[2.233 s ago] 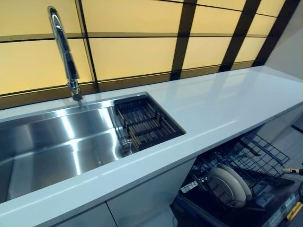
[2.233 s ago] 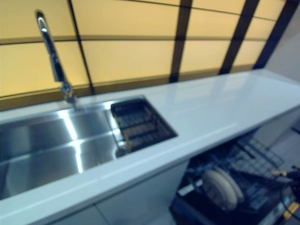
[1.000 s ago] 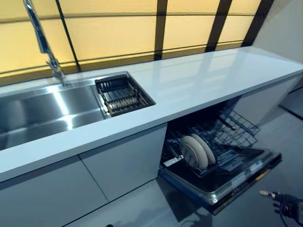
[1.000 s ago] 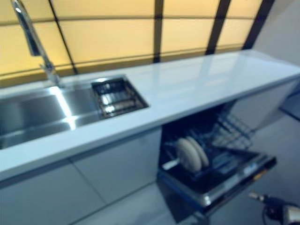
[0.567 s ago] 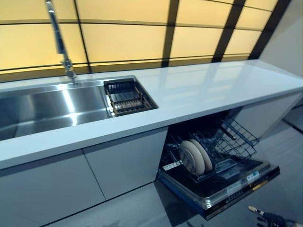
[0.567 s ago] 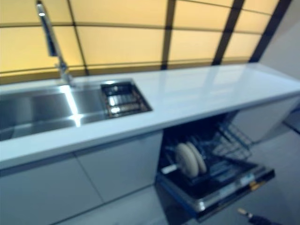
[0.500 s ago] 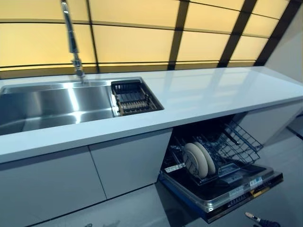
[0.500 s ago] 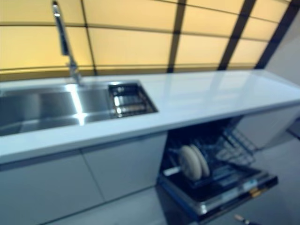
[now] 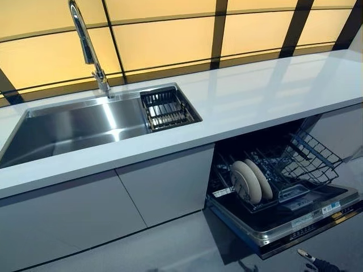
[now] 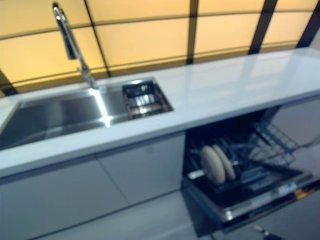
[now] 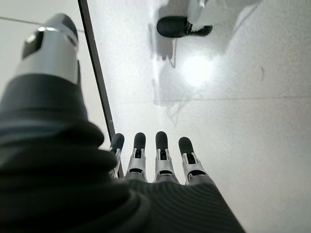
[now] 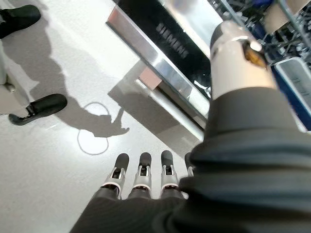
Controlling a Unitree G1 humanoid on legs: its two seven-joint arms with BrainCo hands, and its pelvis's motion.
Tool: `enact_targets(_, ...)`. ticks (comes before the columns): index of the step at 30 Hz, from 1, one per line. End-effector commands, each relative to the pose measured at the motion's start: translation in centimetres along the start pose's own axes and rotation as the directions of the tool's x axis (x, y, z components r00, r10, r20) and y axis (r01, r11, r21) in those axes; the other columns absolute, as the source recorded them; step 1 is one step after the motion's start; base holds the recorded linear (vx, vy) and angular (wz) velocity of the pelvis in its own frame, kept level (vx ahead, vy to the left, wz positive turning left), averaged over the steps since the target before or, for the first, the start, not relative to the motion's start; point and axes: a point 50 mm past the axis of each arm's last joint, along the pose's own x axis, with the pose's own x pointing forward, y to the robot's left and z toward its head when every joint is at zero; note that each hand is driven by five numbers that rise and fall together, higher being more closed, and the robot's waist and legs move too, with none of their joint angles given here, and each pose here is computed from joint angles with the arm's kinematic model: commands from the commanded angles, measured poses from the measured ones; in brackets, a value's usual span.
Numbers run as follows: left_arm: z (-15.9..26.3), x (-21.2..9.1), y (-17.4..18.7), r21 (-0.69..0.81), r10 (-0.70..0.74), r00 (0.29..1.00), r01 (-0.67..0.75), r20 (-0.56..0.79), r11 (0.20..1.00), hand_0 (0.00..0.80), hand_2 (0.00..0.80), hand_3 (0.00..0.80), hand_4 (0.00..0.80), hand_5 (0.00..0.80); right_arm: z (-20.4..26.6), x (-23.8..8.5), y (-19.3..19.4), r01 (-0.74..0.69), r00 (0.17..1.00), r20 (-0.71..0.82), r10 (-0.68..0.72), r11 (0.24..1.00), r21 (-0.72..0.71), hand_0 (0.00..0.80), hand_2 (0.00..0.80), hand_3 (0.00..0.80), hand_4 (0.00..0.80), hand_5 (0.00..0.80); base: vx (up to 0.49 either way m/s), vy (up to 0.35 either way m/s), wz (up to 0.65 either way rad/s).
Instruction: Take plates into dishwasher
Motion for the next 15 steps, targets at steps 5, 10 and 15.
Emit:
enact_targets(5, 4.2, 0.0, -1.7, -0.098, -0.059, 0.99, 0.072, 0.131, 0.993, 0.0, 0.0, 0.0, 0.0, 0.0, 3.3, 0.6, 3.4, -0.099, 0.981, 0.171, 0.091, 0.994, 0.041, 0.0, 0.0, 0.0, 0.0, 0.0, -0.072, -0.023, 0.04)
enact_targets(10, 4.4, -0.1, -2.1, -0.103, -0.08, 0.986, 0.095, 0.148, 0.99, 0.0, 0.0, 0.0, 0.0, 0.0, 4.3, 0.8, 4.7, -0.124, 0.964, 0.241, 0.11, 0.991, 0.045, 0.0, 0.0, 0.0, 0.0, 0.0, -0.034, -0.014, 0.02)
enact_targets(15, 4.7, -0.1, -1.8, -0.1, -0.086, 0.983, 0.103, 0.163, 0.99, 0.0, 0.0, 0.0, 0.0, 0.0, 6.0, 0.5, 5.3, -0.158, 0.935, 0.328, 0.132, 0.986, 0.054, 0.0, 0.0, 0.0, 0.0, 0.0, -0.009, -0.005, 0.02)
